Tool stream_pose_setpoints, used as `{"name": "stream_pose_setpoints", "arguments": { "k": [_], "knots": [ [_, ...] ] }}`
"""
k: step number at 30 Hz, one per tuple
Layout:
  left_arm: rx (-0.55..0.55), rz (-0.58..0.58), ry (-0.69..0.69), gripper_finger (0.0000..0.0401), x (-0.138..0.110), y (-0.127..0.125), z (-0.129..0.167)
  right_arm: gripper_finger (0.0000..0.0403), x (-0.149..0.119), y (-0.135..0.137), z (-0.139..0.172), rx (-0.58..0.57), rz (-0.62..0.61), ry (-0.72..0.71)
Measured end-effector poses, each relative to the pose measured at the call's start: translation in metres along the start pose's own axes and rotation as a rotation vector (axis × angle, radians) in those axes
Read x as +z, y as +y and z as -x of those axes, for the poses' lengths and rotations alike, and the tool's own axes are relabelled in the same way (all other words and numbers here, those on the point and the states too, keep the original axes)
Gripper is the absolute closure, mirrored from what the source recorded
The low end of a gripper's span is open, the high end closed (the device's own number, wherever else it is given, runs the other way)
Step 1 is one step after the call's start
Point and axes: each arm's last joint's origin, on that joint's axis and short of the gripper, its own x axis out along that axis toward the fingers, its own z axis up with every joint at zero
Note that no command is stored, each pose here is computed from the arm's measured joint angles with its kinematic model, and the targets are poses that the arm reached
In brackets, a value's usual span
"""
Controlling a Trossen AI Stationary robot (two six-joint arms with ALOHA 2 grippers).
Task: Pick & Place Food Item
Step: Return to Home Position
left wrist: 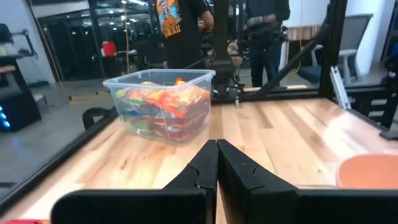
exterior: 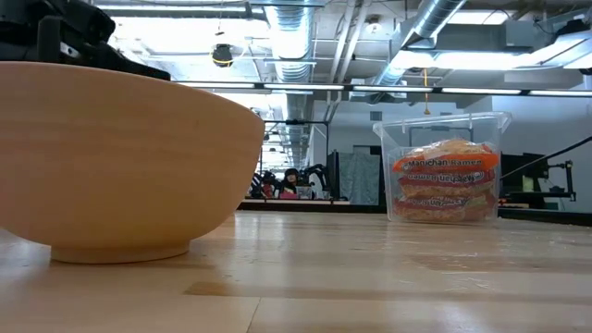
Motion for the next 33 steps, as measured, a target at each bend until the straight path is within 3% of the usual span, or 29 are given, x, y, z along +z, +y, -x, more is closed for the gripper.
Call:
{"name": "stream_pose_setpoints", "arguments": {
  "k": [9,14,18,23,25,28,31,33],
  "knots": [
    [0.000,0.023,0.000,0.0401,0.000,0.000,0.000,0.0403,0.001,-0.017,0.012,-0.031,-0.025,-0.028],
    [0.000,0.024,0.000,0.0401,0.000,0.000,0.000,0.0403,0.005,-0.024,0.002,-0.094,-0.029,-0.088],
    [0.000,0.024,0.000,0.0401,0.000,0.000,0.000,0.0403,-0.006,-0.030,-0.026,-0.113,-0.038,-0.028],
    [0.000,0.024,-0.002,0.0401,0.000,0.000,0.000,0.0403,-0.032,-0.028,-0.042,-0.079,-0.045,0.158],
    [0.000,0.025,-0.004,0.0401,0.000,0.000,0.000,0.0403,-0.038,-0.015,-0.030,-0.060,-0.020,0.173],
    [0.001,0.025,-0.010,0.0401,0.001,0.000,0.000,0.0403,-0.043,0.006,0.001,-0.066,0.010,0.028],
    [0.001,0.025,-0.010,0.0401,0.001,0.000,0.000,0.0403,-0.067,0.017,0.025,-0.137,-0.015,-0.112],
    [0.001,0.025,-0.009,0.0401,0.001,0.000,0.000,0.0403,-0.097,0.023,0.031,-0.172,-0.051,-0.124]
  ]
}}
